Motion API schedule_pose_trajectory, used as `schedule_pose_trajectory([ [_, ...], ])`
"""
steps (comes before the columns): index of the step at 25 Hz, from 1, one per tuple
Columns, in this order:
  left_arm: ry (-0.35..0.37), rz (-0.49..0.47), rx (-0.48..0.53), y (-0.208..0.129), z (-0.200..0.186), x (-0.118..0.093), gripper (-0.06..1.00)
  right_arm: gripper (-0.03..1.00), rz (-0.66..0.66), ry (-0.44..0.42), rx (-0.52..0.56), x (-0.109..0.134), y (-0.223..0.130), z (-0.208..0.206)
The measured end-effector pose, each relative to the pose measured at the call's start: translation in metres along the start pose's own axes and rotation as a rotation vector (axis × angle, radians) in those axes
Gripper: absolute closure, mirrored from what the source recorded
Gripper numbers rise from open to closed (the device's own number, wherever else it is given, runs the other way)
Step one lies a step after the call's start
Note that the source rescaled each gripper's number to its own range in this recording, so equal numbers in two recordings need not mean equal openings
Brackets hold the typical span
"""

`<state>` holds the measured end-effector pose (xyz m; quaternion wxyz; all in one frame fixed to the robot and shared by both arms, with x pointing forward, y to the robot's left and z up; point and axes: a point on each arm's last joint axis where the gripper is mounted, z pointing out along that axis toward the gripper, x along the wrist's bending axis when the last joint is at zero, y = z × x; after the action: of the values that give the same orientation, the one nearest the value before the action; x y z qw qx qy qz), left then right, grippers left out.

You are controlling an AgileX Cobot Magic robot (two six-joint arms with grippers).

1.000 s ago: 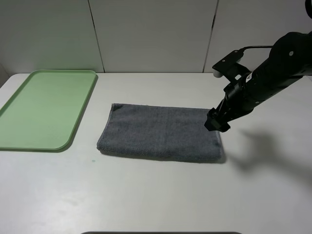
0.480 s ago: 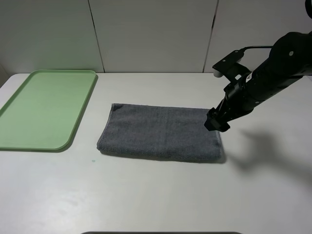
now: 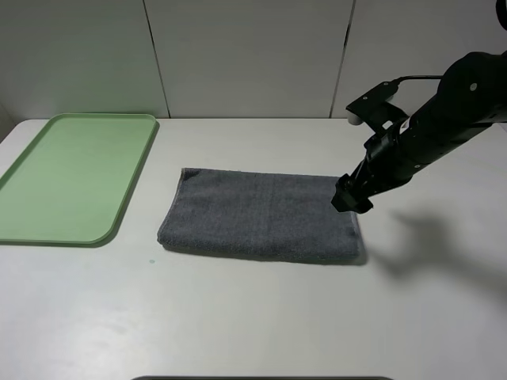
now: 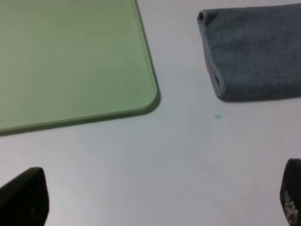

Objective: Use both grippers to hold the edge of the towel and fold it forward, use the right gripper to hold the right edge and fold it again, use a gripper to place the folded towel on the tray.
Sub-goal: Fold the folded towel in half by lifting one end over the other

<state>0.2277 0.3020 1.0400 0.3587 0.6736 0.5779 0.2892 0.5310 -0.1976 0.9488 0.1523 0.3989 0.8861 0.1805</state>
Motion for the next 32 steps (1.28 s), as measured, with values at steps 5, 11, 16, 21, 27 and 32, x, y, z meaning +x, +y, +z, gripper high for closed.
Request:
schedule_pose_trajectory([
  [5,0.005,-0.003,0.000,0.000,0.000,0.000,-0.06,-0.03,0.055,0.000,0.000,0.000,0.000,0.000],
  [11,0.005,-0.003,0.000,0.000,0.000,0.000,-0.06,-0.03,0.193,0.000,0.000,0.000,0.000,0.000],
  [16,0.005,-0.003,0.000,0.000,0.000,0.000,-0.06,-0.03,0.284,0.000,0.000,0.000,0.000,0.000],
  [21,0.005,-0.002,0.000,0.000,0.000,0.000,-0.06,-0.03,0.384,-0.001,-0.003,0.000,0.000,0.000],
  [27,0.005,-0.002,0.000,0.000,0.000,0.000,-0.06,-0.03,0.451,-0.014,-0.032,-0.003,0.002,0.004],
  [32,0.005,-0.002,0.000,0.000,0.000,0.000,-0.06,-0.03,0.487,-0.008,0.007,-0.002,-0.004,0.030],
])
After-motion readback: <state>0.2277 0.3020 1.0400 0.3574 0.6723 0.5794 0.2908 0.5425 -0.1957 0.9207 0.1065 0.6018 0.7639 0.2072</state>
